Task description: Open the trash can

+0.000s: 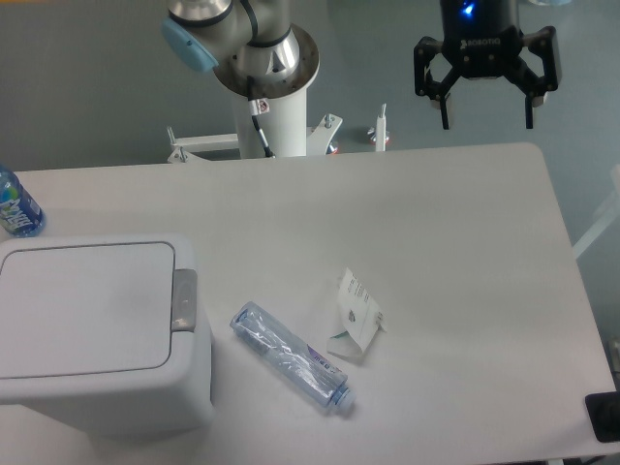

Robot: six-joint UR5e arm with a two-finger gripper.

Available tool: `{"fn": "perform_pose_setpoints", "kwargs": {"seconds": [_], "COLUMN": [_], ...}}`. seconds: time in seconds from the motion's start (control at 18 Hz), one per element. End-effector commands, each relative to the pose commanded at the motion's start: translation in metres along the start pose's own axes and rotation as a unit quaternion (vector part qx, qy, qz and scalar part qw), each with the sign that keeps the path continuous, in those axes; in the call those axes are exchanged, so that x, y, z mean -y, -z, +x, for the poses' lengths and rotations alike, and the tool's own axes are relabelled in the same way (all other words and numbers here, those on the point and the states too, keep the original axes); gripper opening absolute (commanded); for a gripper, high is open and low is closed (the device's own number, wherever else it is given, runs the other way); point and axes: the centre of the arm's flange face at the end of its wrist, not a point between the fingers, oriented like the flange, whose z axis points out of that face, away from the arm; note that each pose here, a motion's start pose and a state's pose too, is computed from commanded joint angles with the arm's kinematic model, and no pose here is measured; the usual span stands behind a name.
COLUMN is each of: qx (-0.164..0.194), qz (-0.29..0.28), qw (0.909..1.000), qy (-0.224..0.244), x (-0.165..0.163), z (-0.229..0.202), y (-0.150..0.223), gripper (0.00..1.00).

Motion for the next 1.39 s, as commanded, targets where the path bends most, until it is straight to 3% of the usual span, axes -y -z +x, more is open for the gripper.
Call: {"fn": "perform_pose_setpoints", "kwargs": {"seconds": [0.28,0.61,0.72,0.89,1.17,1.39], "qx": [0.001,-0.009,-0.02,-0.039,-0.094,-0.163], "qz": [0.002,0.015,0.039,0.069,0.083,0.098], "qw": [0.9999,0.9893,0.981,0.9604,0.9483,0.918], "qy": [0.017,0.145,0.189,0.267,0.291,0.348], "x": [0.003,0.02,0.03,0.051,0.099,0.128], "z": [-0.002,-0.004,-0.002,0.008,0.051,0.078], "y": [0.0,-0.005,-0.008,-0.011,-0.024,-0.034], "gripper": [1.0,1.0,1.0,1.0,1.0,1.0]}}
